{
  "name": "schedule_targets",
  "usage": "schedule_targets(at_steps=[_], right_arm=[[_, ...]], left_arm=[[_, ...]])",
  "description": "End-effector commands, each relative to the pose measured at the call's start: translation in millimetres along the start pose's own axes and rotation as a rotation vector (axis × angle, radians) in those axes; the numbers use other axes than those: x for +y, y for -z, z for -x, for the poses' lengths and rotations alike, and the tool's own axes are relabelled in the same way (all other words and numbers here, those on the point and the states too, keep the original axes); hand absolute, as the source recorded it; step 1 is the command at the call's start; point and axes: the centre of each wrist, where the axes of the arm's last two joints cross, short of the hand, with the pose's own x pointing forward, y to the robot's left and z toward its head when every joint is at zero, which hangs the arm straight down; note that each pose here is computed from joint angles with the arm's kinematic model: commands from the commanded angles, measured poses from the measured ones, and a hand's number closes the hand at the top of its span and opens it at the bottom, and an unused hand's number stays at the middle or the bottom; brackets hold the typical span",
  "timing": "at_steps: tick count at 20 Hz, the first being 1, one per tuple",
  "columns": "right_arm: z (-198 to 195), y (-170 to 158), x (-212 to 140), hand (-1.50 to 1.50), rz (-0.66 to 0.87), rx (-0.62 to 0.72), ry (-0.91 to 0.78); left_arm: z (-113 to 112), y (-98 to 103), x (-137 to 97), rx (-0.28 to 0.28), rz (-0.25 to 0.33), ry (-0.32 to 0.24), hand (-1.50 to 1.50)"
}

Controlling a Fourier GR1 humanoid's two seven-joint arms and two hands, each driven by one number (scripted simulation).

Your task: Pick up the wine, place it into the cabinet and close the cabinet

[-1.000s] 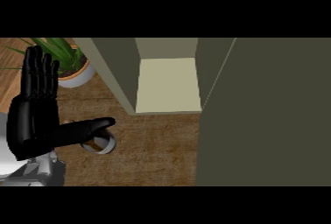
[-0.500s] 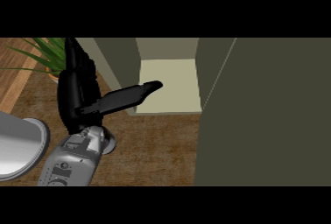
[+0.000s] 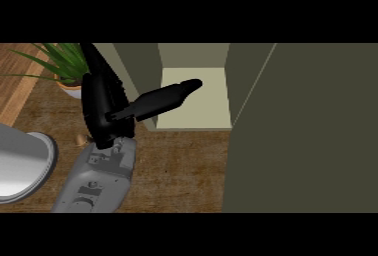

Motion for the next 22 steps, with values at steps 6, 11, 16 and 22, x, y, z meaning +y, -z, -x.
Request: schedule_targets(at_steps=[6, 11, 16, 22], right_arm=[[-37.2, -11.0, 12.1, -1.5, 0.008, -0.038, 0.012], [-41.9, -8.0, 5.3, -1.5, 0.008, -0.025, -0.007], [-51.5, -11.0, 11.1, -1.5, 0.016, -0.033, 0.0], [-57.3, -20.9, 16.8, -1.5, 0.005, -0.037, 0.019]], left_arm=[[-29.1, -28.9, -36.2, -0.021, 0.069, -0.074, -1.5], [-37.3, -32.8, -48.9, -0.063, 0.036, -0.055, -1.5], [-62.2, -32.4, -37.1, -0.048, 0.01, -0.02, -1.5], [-59.8, -29.6, -23.0, -0.047, -0.057, -0.007, -1.5]])
